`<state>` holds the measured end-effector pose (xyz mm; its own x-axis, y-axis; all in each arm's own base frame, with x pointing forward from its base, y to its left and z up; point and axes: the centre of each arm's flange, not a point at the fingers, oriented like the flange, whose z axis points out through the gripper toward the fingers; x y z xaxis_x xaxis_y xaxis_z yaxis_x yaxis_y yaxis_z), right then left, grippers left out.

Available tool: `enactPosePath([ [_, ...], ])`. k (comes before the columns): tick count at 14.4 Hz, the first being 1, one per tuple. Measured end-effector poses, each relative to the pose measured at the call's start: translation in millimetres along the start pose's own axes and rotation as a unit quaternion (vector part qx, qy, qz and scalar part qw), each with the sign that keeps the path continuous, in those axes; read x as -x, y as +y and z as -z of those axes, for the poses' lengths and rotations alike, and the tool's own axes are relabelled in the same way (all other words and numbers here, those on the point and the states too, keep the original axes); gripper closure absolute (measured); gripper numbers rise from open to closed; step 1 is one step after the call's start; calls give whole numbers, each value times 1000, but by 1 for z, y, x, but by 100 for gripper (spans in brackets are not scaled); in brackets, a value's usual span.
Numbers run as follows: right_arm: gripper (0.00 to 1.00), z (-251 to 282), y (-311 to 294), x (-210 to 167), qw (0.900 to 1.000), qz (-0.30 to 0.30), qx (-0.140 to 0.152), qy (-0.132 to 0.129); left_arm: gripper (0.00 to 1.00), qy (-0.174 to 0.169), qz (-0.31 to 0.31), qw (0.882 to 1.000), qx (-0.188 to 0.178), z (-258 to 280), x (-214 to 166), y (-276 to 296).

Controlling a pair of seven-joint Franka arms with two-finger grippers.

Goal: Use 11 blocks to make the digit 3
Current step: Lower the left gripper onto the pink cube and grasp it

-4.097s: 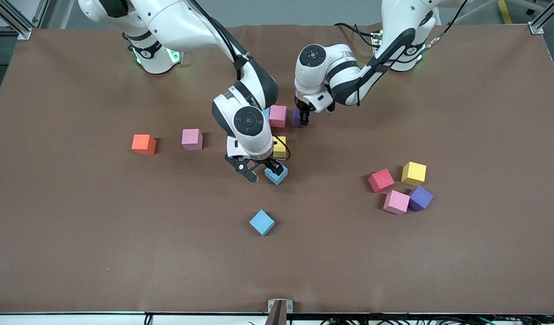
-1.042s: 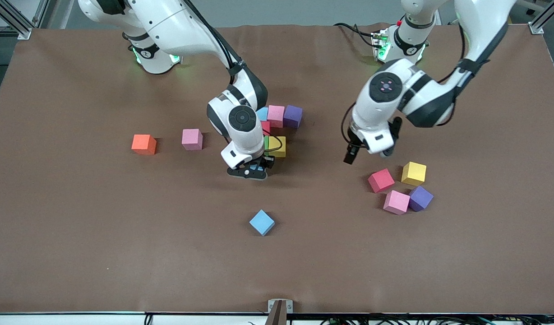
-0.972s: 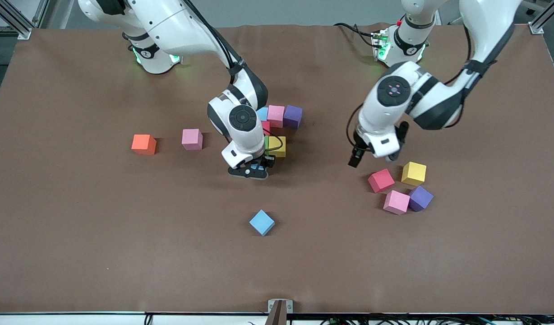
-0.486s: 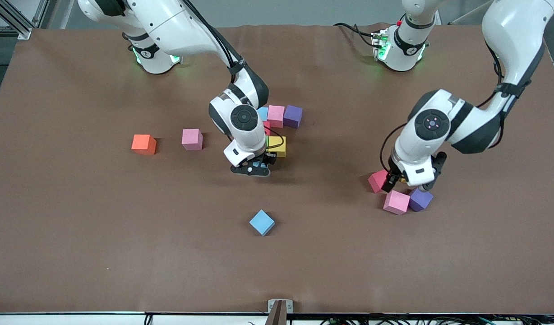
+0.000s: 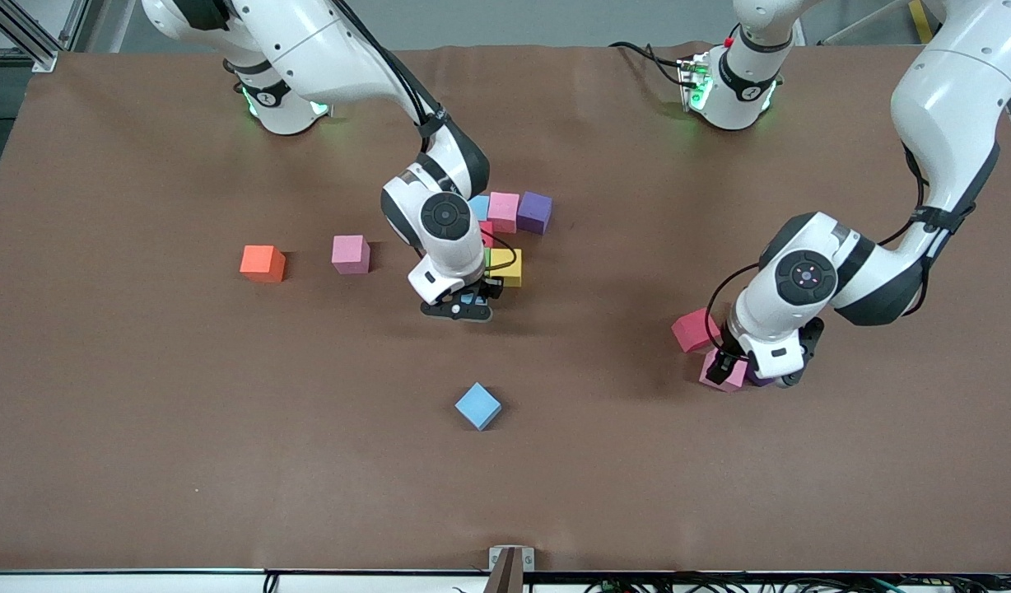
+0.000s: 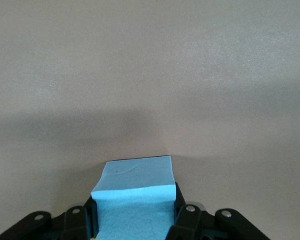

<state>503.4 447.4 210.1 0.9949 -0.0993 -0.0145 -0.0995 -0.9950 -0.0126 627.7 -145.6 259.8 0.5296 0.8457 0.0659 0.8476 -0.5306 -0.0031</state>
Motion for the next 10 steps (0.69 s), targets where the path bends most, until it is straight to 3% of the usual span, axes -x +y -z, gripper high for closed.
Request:
enactPosePath([
  [5,46,0,-2,1,1000,2,-2,0,0,10,12,1000,1,-17,-16,6],
  [10,46,-1,-2,2,1000,2,-3,1,0,-2,27,1000,-3,-34,-15,5],
])
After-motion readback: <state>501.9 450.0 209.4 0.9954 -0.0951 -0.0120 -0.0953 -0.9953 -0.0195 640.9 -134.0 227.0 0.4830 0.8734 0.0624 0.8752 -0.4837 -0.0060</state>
